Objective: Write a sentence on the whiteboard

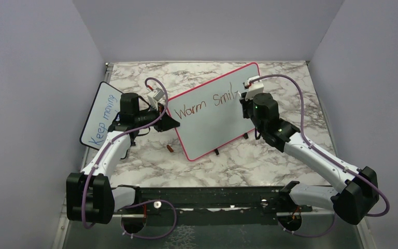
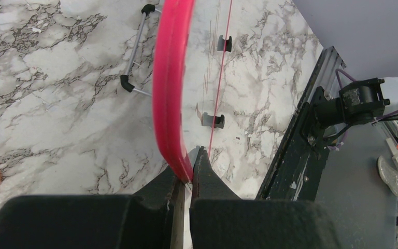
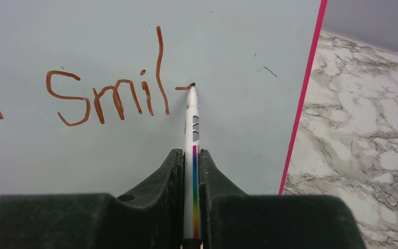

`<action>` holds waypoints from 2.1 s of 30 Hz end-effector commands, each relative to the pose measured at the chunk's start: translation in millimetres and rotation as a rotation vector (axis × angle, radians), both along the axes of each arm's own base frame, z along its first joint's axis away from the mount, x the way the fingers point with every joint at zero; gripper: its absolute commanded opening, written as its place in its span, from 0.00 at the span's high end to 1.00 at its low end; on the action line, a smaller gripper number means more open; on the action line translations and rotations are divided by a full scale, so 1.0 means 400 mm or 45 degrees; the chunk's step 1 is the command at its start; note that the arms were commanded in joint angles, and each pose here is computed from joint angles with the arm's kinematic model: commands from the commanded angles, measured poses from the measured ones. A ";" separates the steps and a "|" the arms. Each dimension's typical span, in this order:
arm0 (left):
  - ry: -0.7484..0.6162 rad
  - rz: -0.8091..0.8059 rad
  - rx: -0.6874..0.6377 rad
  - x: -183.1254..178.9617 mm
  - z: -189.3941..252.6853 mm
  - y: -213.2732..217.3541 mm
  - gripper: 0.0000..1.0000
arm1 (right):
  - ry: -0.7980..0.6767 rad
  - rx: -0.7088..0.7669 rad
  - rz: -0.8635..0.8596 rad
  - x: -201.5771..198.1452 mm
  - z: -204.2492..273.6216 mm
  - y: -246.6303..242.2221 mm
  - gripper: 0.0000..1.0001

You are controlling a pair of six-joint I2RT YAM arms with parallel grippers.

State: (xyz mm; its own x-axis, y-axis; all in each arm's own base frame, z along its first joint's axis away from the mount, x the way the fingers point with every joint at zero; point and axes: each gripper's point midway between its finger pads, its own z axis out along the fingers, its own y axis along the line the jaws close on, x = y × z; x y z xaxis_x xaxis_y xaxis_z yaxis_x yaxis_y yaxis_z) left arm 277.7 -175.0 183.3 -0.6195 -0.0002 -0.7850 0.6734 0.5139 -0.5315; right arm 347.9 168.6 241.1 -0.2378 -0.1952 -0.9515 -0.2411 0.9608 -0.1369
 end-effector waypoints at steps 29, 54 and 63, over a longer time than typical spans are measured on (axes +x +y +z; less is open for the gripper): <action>-0.005 0.067 0.139 0.016 -0.066 0.037 1.00 | -0.064 0.083 0.133 0.018 0.068 0.060 1.00; -0.004 0.072 0.140 0.018 -0.066 0.038 1.00 | 0.136 -0.009 0.136 -0.034 -0.049 0.031 0.99; -0.003 0.072 0.140 0.018 -0.066 0.038 1.00 | 0.157 0.003 0.094 -0.042 -0.058 0.018 1.00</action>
